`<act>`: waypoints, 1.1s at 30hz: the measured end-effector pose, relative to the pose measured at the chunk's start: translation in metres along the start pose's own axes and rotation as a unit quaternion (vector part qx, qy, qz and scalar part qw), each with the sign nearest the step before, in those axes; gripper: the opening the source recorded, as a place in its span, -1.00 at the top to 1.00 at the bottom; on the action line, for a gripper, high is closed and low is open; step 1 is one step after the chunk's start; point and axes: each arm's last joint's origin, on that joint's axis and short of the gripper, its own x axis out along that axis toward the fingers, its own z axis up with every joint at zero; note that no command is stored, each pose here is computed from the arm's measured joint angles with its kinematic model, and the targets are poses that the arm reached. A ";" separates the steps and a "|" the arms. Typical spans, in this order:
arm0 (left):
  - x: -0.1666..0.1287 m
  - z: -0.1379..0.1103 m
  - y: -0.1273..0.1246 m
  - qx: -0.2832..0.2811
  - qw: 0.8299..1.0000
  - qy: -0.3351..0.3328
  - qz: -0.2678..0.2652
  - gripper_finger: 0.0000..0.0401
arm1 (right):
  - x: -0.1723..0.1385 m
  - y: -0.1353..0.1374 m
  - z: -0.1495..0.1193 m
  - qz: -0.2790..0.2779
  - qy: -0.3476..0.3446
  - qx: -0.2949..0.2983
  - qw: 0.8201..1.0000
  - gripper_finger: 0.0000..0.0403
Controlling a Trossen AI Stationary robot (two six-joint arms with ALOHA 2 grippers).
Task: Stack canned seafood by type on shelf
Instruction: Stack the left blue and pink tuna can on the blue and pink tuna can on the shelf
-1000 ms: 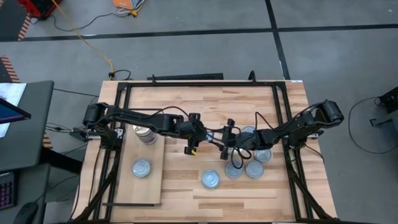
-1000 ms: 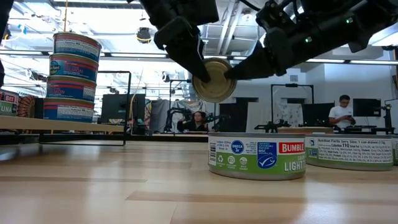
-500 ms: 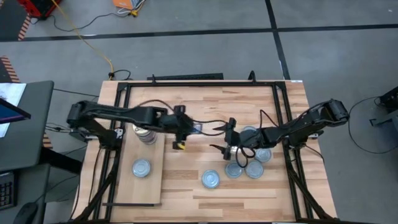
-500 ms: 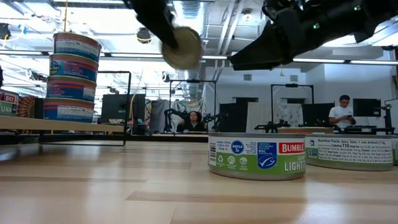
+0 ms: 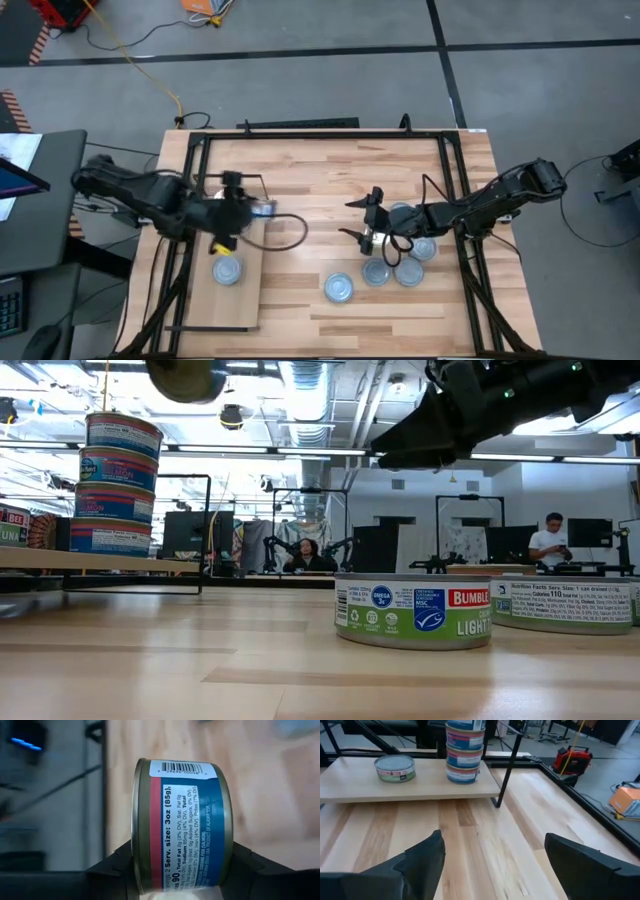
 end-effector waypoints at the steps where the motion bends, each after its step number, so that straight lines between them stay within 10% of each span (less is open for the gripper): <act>1: -0.005 -0.005 -0.001 0.014 1.000 0.007 0.015 0.09 | 0.000 0.000 0.000 -0.001 0.000 0.005 1.000 -0.81; 22: -0.001 -0.051 -0.011 0.103 0.981 0.128 0.107 0.08 | 0.002 -0.004 0.001 -0.007 -0.004 0.024 1.000 -0.80; 33: 0.000 -0.055 -0.014 0.045 0.987 0.134 0.076 -0.11 | 0.002 -0.004 0.001 -0.007 -0.004 0.025 1.000 -0.80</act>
